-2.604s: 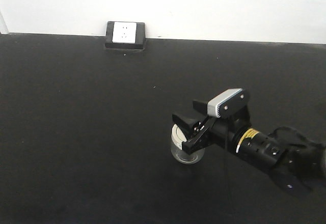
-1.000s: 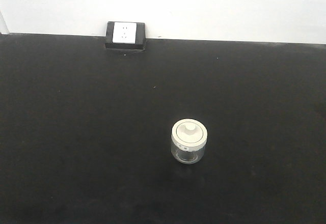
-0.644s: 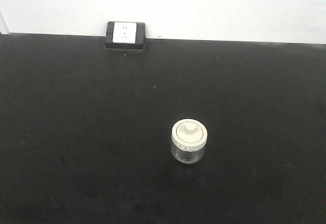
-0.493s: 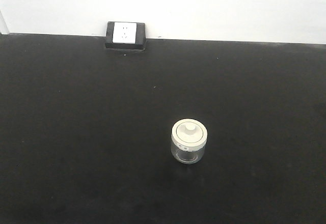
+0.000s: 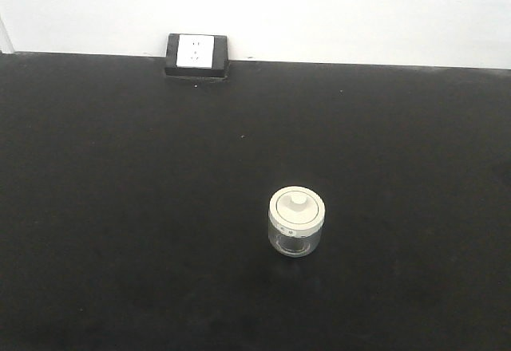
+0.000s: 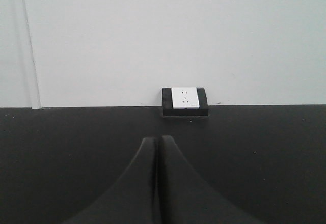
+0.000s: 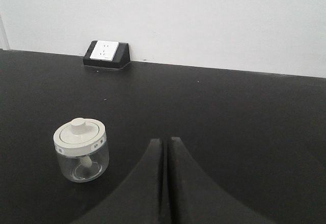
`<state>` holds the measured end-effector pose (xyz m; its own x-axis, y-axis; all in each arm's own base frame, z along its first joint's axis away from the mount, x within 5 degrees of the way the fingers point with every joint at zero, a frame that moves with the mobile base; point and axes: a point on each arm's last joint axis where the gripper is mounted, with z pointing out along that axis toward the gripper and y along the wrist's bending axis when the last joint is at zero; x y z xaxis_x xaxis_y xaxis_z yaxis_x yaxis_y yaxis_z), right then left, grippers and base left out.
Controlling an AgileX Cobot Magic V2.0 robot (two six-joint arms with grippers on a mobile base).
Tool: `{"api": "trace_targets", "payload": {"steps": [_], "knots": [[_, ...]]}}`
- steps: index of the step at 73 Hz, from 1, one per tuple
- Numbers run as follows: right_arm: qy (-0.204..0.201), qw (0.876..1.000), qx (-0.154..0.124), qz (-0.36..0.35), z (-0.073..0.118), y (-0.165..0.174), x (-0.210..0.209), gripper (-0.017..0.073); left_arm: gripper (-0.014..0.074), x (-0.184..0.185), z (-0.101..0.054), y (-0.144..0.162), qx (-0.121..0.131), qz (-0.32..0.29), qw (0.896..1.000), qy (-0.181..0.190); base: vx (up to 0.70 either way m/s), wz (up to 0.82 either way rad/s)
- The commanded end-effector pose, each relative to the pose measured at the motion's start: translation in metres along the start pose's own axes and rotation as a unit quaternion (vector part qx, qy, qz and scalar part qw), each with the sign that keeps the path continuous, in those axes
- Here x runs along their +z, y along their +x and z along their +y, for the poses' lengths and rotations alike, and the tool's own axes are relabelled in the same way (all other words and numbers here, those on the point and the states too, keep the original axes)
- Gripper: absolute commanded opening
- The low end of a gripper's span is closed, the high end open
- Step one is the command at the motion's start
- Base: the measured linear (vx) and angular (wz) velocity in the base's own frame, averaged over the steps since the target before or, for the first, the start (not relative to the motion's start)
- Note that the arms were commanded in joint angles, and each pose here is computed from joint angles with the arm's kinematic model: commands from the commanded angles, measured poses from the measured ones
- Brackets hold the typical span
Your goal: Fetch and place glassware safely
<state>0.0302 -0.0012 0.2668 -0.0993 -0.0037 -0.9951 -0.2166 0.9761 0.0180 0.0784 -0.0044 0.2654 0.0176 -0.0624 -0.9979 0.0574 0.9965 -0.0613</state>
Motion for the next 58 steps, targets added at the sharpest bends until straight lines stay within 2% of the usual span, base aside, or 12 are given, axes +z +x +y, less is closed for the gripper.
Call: {"api": "trace_targets", "payload": {"steps": [1, 51, 58], "knots": [[-0.005, 0.999, -0.006, -0.046, 0.0008, -0.0135, -0.0036, -0.0008, -0.0007, 0.0005, -0.0032, -0.0145, -0.006, -0.042, 0.999, 0.016, 0.0, 0.0], [-0.005, 0.999, -0.006, -0.046, 0.0009, -0.0135, -0.0036, -0.0008, -0.0007, 0.0005, -0.003, -0.0105, -0.006, -0.038, 0.999, 0.016, 0.0, 0.0], [-0.005, 0.999, -0.006, -0.046, 0.0009, -0.0135, -0.0036, -0.0008, -0.0007, -0.0002, -0.0024, -0.0058, 0.007, -0.032, 0.999, 0.013, 0.0, 0.0]]}}
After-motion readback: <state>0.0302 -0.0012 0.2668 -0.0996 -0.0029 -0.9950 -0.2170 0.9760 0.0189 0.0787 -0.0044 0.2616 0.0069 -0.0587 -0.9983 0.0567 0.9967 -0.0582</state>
